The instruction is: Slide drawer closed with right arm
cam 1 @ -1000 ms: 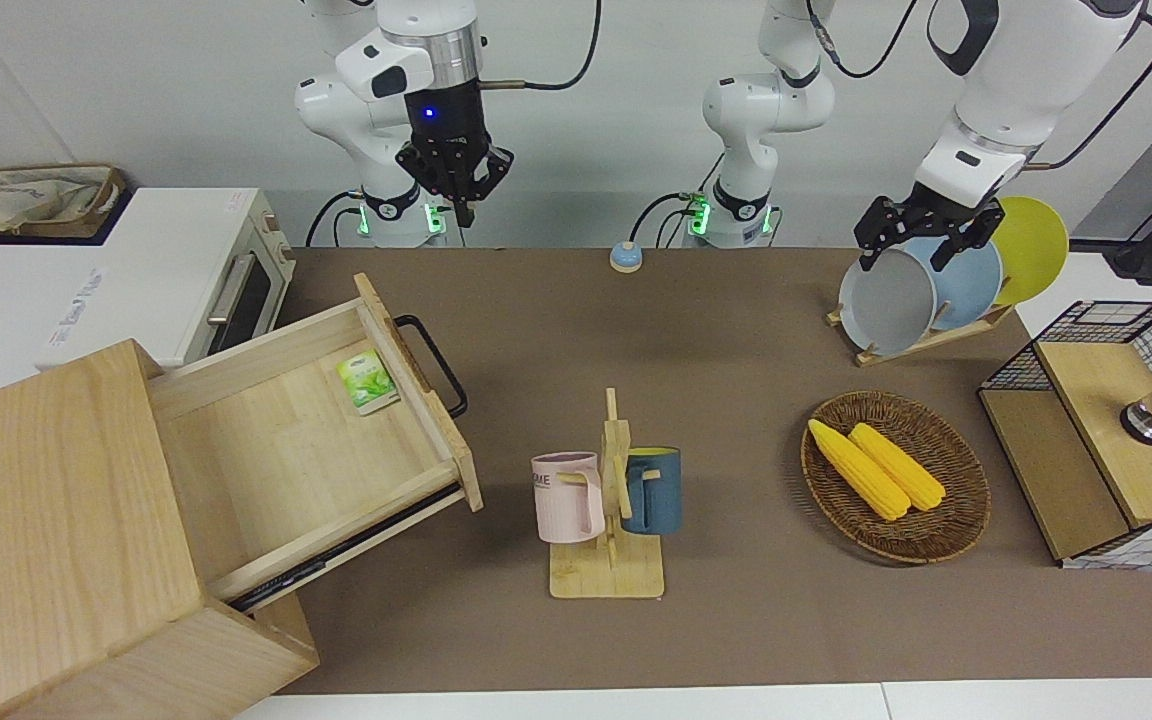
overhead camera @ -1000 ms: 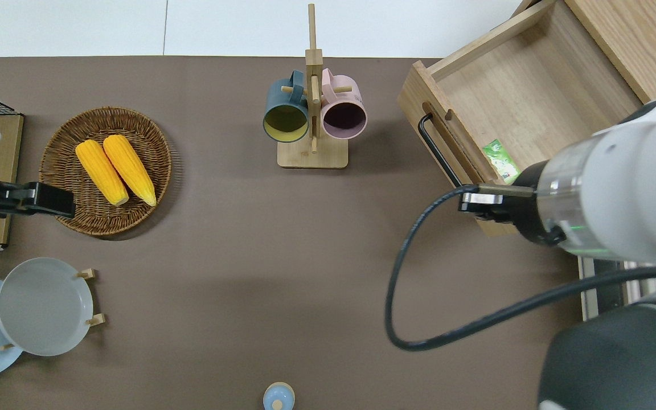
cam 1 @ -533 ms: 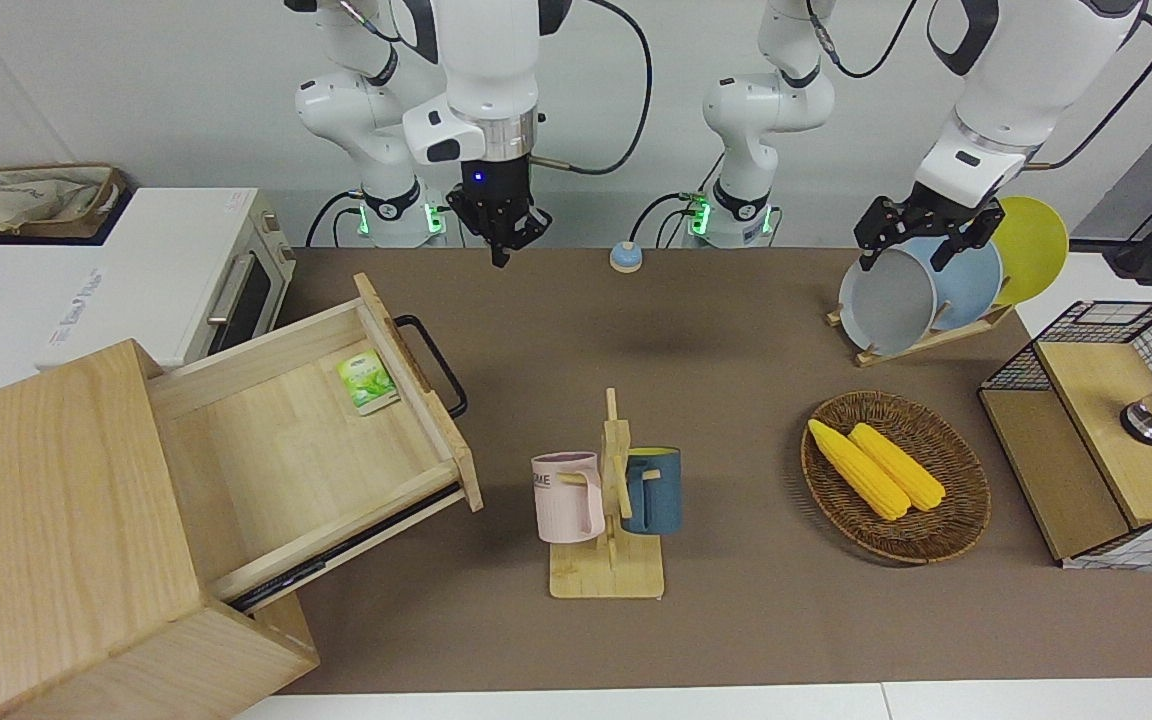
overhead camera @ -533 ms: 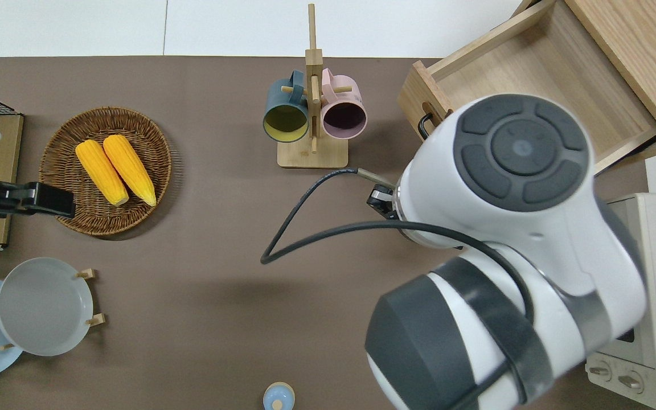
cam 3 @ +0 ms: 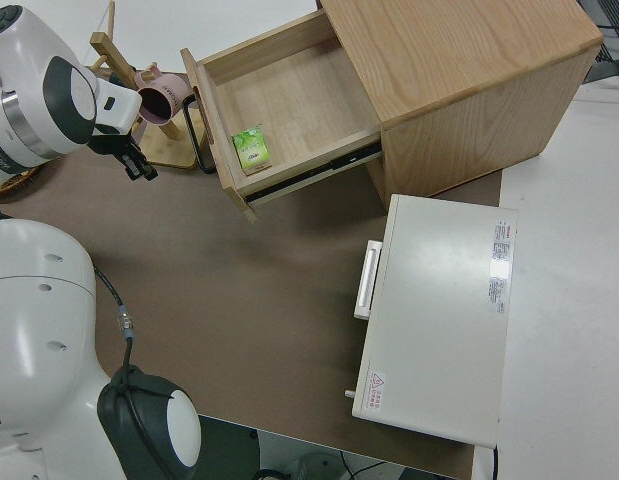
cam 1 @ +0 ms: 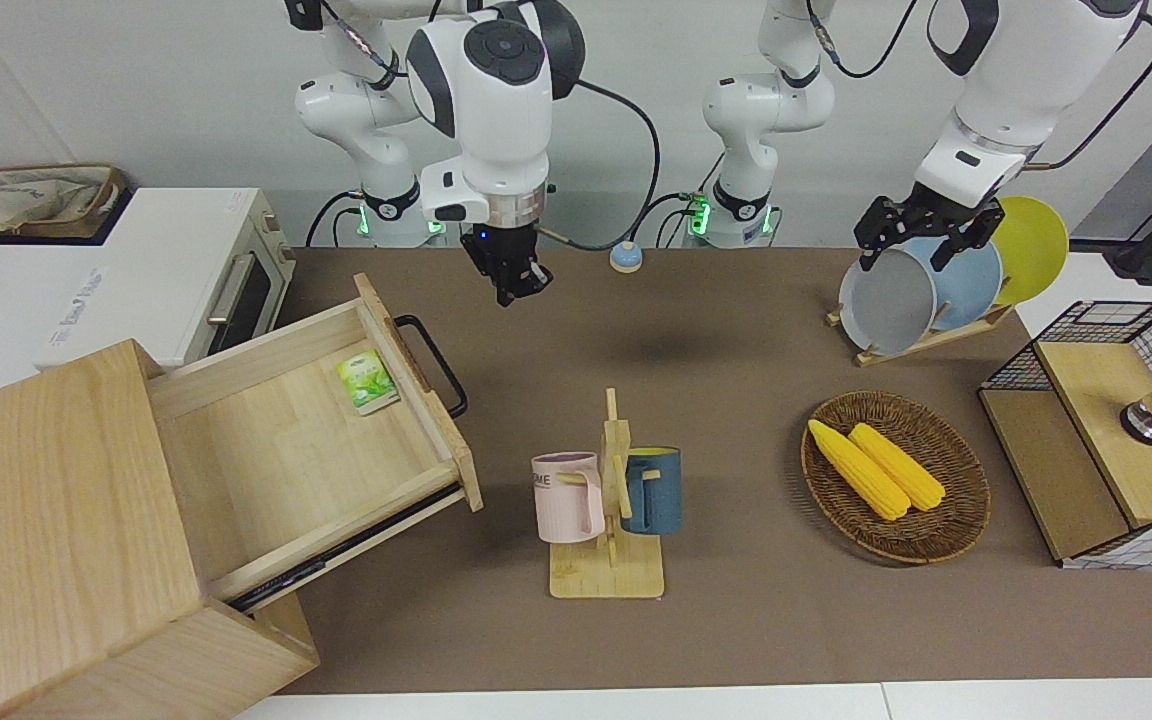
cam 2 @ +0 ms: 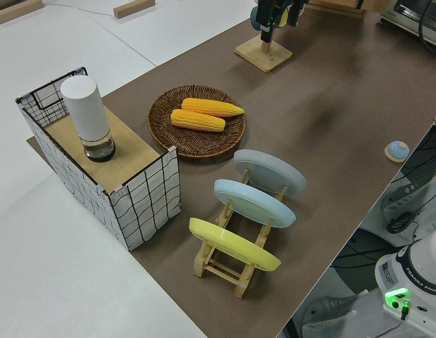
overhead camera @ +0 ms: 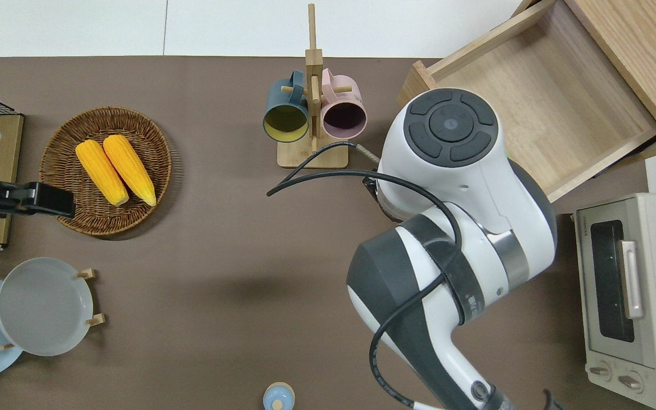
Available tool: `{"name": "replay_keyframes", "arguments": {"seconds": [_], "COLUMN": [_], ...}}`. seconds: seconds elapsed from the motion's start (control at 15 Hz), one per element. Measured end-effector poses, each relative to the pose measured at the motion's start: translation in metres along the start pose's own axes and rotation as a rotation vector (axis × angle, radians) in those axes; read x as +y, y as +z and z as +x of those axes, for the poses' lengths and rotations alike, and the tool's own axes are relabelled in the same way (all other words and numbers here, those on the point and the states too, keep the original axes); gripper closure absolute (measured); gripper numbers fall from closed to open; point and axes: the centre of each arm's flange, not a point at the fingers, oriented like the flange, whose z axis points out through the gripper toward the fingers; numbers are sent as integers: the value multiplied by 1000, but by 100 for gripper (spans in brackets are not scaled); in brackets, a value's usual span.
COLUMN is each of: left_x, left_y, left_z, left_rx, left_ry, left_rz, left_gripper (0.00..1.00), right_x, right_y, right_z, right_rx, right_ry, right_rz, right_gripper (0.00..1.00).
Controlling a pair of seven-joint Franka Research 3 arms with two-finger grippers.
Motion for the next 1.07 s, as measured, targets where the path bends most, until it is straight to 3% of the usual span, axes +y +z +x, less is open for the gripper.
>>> {"name": "replay_keyframes", "arguments": {"seconds": [0.2, 0.33, 0.73, 1.07], "left_x": [0, 0, 0, 0], "left_y": [0, 0, 0, 0], "left_z": [0, 0, 0, 0], "left_rx": [0, 0, 0, 0], "left_ry": [0, 0, 0, 0], "left_rz": [0, 0, 0, 0], "left_gripper": [0, 0, 0, 0], "right_x": [-3, -6, -6, 2], "right_y": [8, 9, 23, 25], "right_z": [13, 23, 44, 74], "right_rx": [9, 16, 46, 51], "right_ry": [103, 131, 139, 148], "right_rz": [38, 70, 59, 63], "right_gripper": [99, 99, 99, 99]}}
